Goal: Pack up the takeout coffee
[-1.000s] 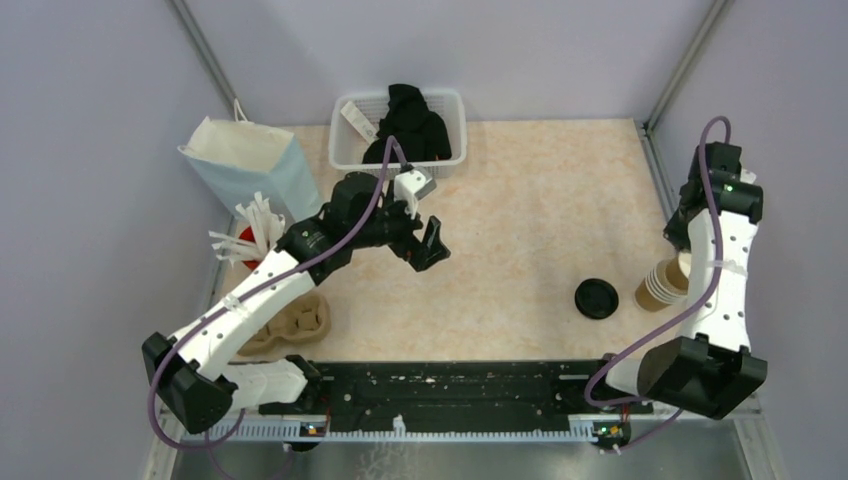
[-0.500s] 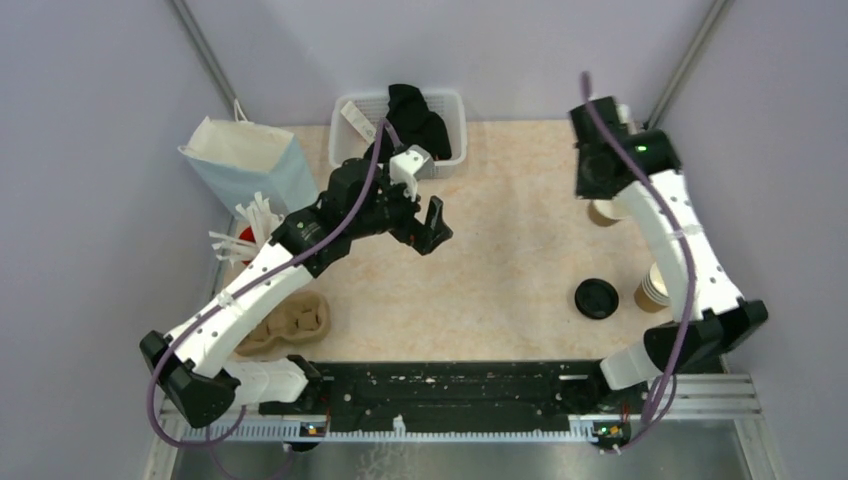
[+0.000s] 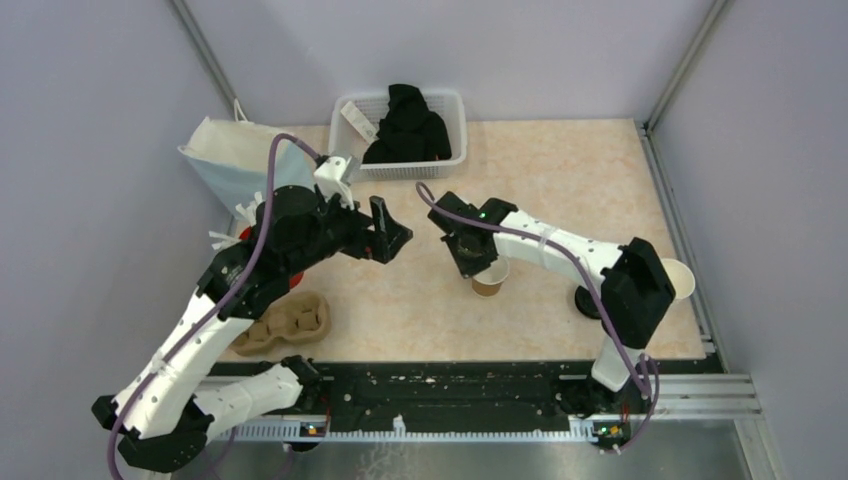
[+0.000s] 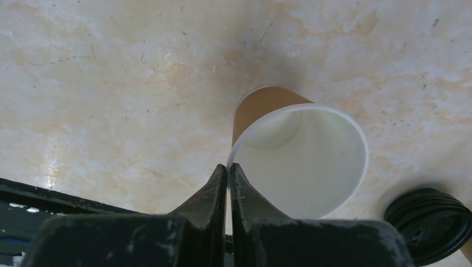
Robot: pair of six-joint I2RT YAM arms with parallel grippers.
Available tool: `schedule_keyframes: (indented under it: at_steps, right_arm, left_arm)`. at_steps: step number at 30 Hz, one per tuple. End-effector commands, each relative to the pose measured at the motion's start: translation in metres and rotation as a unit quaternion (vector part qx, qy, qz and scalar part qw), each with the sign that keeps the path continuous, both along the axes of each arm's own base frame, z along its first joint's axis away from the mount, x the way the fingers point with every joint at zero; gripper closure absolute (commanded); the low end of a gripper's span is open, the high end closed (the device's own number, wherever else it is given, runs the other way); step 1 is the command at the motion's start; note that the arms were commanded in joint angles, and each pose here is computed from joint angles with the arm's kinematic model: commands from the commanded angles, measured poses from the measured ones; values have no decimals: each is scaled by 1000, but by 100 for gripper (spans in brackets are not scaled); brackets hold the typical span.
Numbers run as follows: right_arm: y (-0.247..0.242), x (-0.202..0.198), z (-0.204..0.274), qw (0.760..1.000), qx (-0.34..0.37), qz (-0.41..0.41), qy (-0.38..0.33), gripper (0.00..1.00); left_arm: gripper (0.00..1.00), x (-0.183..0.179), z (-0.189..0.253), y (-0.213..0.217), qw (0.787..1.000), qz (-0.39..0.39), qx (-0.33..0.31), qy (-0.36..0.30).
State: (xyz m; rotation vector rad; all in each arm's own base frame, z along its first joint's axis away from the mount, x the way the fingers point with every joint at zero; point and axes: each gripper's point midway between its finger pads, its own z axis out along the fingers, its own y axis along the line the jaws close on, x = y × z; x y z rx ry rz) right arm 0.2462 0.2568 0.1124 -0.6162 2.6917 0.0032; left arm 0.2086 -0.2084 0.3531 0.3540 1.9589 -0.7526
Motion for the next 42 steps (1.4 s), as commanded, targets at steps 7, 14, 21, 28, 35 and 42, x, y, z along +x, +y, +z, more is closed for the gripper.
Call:
schedule_keyframes:
  at_steps: [7,14,21,28,35,42]
  right_arm:
    - [7,-12,28,999,31,-19,-30,70]
    - [-90,-13,93,986,68,-136,-67,42]
    - [-194,-17,29,959,88,-269,12,38]
    - [-221,-23,-11,942,66,-320,75,41]
    - [-229,-21,-36,937,26,-330,115,63]
    - [-233,-20,-47,936,9,-331,123,67]
  left_arm:
    - [2,-4,9,9,999,35,-27,21]
    - [2,4,6,-4,1000,10,-11,16]
    - [2,13,-5,-23,999,-24,9,21]
    - [1,15,-9,-41,998,-59,6,30]
    - [1,18,-10,-41,998,-57,9,29]
    - [2,18,-11,-38,998,-52,12,30]
